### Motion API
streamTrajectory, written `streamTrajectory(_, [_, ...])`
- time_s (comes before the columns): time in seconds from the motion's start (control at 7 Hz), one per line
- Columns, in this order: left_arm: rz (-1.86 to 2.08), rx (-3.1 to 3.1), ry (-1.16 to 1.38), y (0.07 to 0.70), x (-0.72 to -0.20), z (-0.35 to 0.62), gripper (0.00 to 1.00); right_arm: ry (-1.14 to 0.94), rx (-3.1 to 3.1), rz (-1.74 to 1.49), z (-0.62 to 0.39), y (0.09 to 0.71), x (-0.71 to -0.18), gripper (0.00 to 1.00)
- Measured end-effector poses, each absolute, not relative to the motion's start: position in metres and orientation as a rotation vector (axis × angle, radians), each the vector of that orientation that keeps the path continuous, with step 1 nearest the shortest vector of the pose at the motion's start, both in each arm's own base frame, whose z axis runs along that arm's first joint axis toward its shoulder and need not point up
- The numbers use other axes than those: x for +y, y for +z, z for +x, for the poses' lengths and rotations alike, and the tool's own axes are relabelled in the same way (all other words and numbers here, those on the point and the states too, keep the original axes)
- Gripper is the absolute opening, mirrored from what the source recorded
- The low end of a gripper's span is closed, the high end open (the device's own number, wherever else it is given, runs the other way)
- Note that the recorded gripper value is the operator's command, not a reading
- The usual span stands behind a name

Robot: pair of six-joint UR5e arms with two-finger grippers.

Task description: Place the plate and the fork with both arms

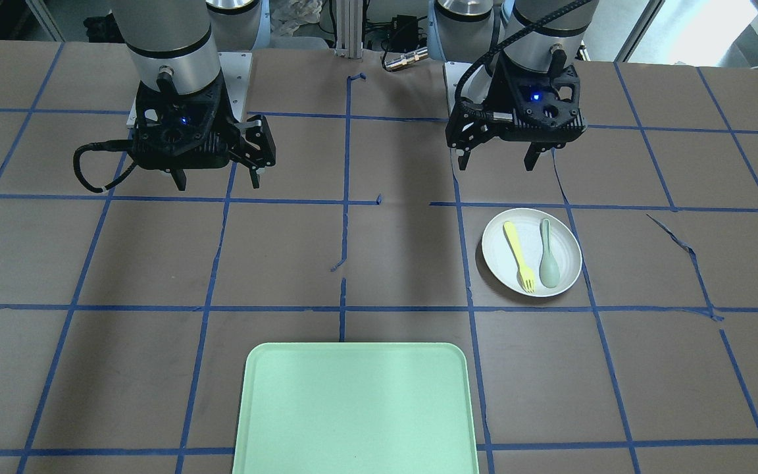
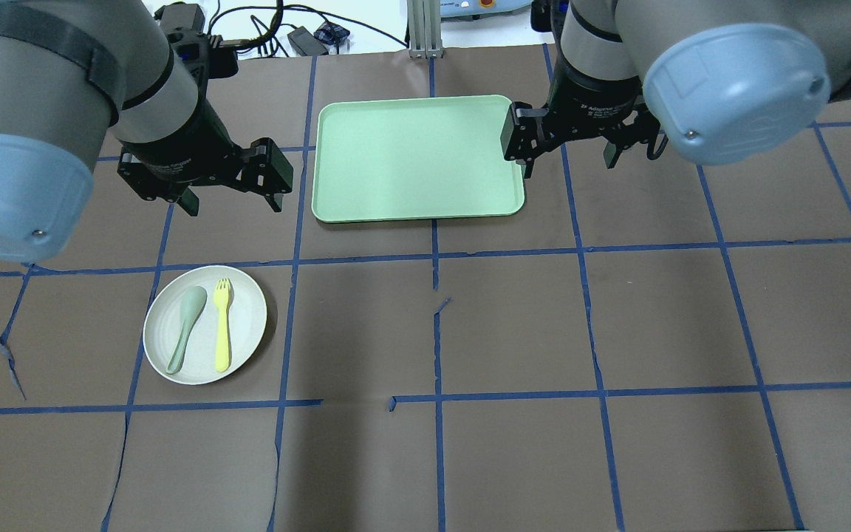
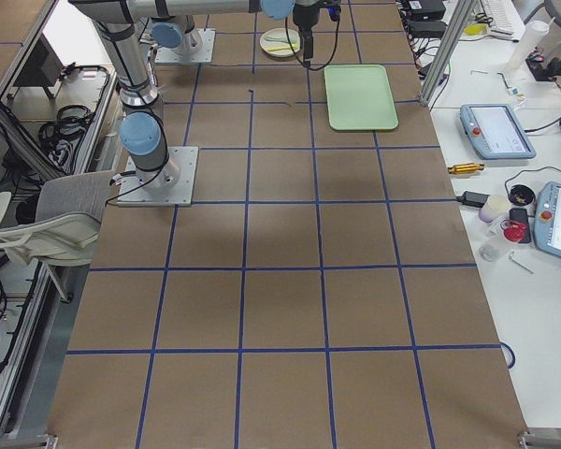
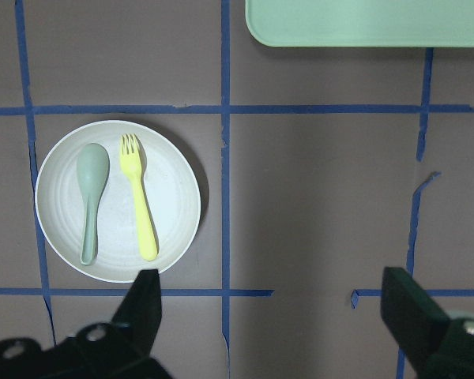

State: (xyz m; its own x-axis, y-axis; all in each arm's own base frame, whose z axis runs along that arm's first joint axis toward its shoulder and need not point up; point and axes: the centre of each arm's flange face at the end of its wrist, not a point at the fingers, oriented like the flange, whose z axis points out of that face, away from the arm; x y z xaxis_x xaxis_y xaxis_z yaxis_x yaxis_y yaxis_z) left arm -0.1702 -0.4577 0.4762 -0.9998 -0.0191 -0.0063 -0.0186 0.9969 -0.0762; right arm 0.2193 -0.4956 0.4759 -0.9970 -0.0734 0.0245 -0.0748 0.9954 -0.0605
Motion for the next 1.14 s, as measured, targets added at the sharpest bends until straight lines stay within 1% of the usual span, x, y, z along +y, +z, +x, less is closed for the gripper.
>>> streamTrajectory(1.14, [-0.029, 3.132, -0.119, 0.4757, -0.4585, -0.1696, 1.00, 0.120, -3.123, 0.114, 0.2203, 0.4758, -0.4975, 1.00])
